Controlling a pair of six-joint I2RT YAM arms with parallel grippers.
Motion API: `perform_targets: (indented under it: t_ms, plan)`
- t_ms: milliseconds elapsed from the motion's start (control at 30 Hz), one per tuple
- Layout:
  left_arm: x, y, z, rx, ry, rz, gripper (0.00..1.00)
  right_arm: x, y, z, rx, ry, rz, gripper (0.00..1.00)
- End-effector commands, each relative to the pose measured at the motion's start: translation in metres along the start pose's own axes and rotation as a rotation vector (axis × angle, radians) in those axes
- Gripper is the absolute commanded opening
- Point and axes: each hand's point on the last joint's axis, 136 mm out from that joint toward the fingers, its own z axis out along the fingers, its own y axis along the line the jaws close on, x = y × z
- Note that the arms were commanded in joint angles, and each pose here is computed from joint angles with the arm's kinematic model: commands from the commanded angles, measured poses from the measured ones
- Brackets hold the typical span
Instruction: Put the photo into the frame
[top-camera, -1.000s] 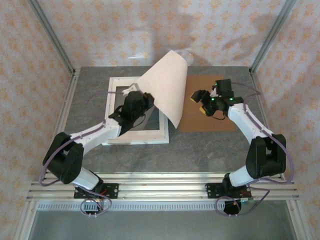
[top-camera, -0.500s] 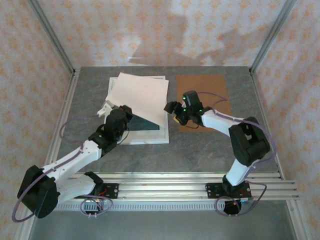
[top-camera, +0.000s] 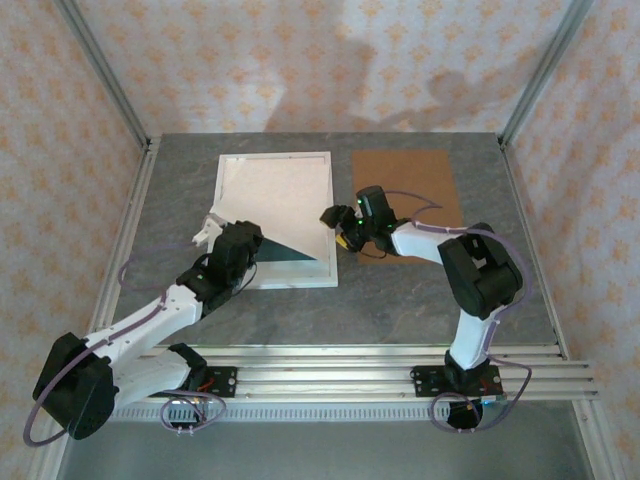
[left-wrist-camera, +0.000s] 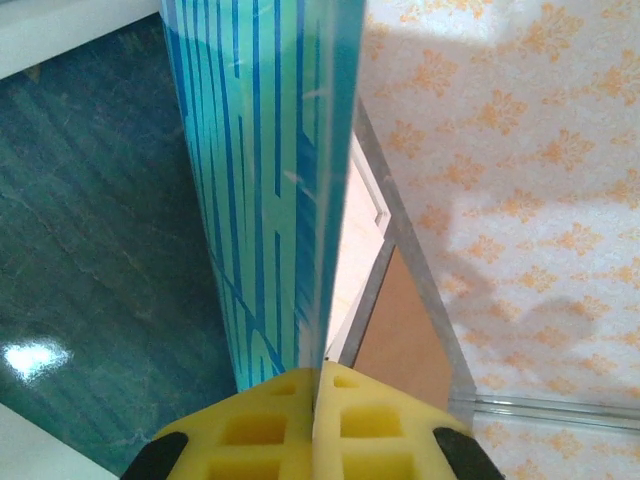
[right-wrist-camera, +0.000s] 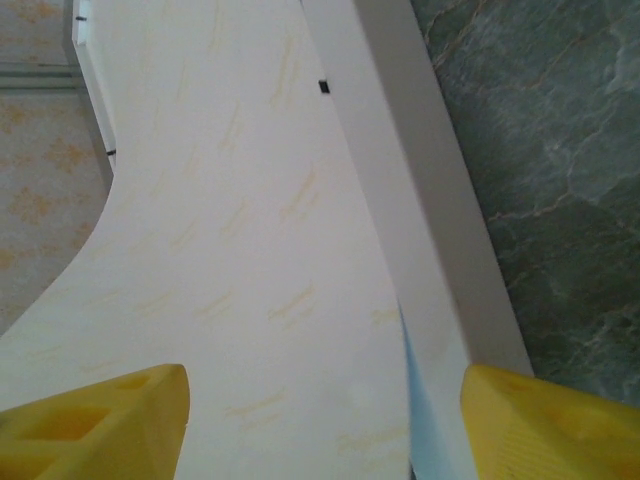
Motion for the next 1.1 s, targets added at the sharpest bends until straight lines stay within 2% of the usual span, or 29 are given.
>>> perform_targets:
  t_ms: [0, 200, 467, 667, 767, 933, 1067]
  plan:
    - [-0.005, -0.005, -0.003, 0.035, -0.016, -0.063, 0.00, 0.021, 0.001, -0.006, 0.001, 0.041, 0.022, 0.72]
    - [-0.009, -0.007, -0.010, 0.069, -0.023, -0.116, 0.00, 0.044, 0.002, -0.010, 0.004, 0.103, 0.059, 0.75]
    - [-0.013, -0.017, -0.018, 0.131, -0.021, -0.175, 0.00, 0.043, 0.022, -0.010, -0.048, 0.112, 0.077, 0.76]
    - [-0.006, -0.018, -0.021, 0.153, 0.021, -0.192, 0.00, 0.034, 0.042, -0.006, -0.122, 0.089, 0.101, 0.72]
    - [-0.005, -0.013, -0.024, 0.141, 0.027, -0.185, 0.00, 0.028, 0.046, -0.006, -0.132, 0.057, 0.097, 0.67]
    - [-0.010, -0.007, -0.030, 0.131, 0.011, -0.183, 0.00, 0.017, 0.063, -0.004, -0.174, 0.029, 0.084, 0.47]
    - [-0.009, -0.003, -0.031, 0.124, 0.015, -0.190, 0.00, 0.011, 0.068, 0.000, -0.187, 0.016, 0.080, 0.37]
